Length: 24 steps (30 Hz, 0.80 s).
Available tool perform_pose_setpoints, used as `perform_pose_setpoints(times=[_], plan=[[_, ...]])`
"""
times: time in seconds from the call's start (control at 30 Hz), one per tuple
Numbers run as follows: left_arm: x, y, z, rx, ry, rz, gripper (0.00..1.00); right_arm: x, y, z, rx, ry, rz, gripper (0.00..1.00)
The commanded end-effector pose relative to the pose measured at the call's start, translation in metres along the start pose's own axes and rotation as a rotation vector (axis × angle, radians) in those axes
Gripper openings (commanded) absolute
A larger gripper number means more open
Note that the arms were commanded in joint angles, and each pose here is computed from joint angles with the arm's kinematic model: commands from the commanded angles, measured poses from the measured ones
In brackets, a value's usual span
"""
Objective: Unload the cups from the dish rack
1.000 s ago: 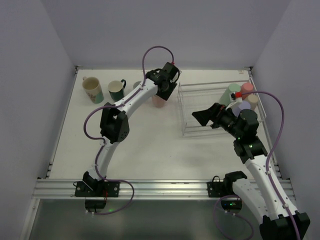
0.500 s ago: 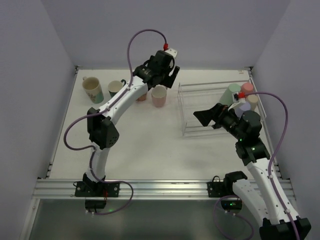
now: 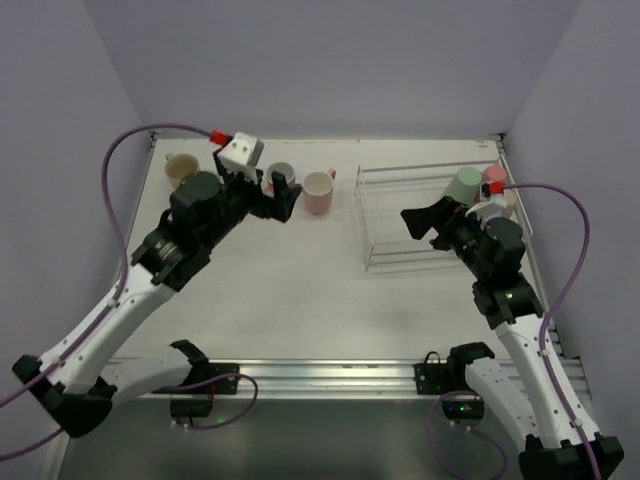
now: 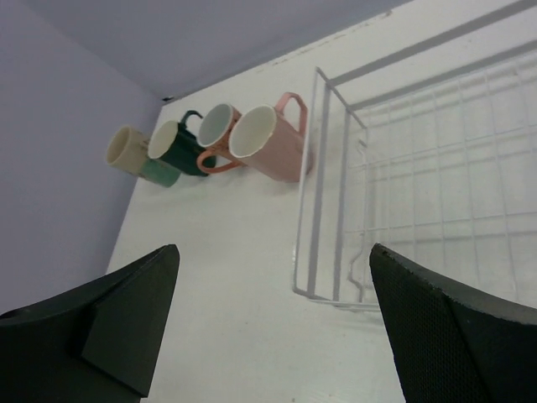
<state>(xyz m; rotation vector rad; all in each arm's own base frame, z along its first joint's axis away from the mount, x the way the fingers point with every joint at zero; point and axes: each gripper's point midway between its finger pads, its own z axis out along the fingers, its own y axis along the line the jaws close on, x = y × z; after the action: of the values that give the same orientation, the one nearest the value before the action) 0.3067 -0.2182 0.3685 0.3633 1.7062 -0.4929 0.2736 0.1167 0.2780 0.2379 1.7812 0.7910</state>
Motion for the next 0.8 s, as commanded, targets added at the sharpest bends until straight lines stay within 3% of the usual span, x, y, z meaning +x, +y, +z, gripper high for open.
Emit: perform_pose_setpoints(times=[0.0,0.2,0.4,0.57,0.77], plan=[[0.002,-0.013,-0.045,0.111,-0.125,-0.050,0.97,-0.020,-0.027,0.010,0.172,-0.058,-0.031,0.98],[0.038,0.013,-0.104,0.034,-0.119,-0.014,1.00,-0.063,-0.098,-0.008,0.595,-0.226,-0.148,0.99],[0.057,0.030,-0.119,-0.024,-0.199,-0.017,1.00,-0.082,-0.164,-0.033,0.915,-0.278,-0.201,0.99],[0.063,0.026,-0.118,0.003,-0.179,-0.021,1.00,-0.090,-0.191,-0.033,0.973,-0.238,-0.189,0.99],[0.067,0.026,-0.121,0.005,-0.177,-0.026,1.00,-0.082,-0.204,0.002,0.941,-0.097,-0.181,0.99]])
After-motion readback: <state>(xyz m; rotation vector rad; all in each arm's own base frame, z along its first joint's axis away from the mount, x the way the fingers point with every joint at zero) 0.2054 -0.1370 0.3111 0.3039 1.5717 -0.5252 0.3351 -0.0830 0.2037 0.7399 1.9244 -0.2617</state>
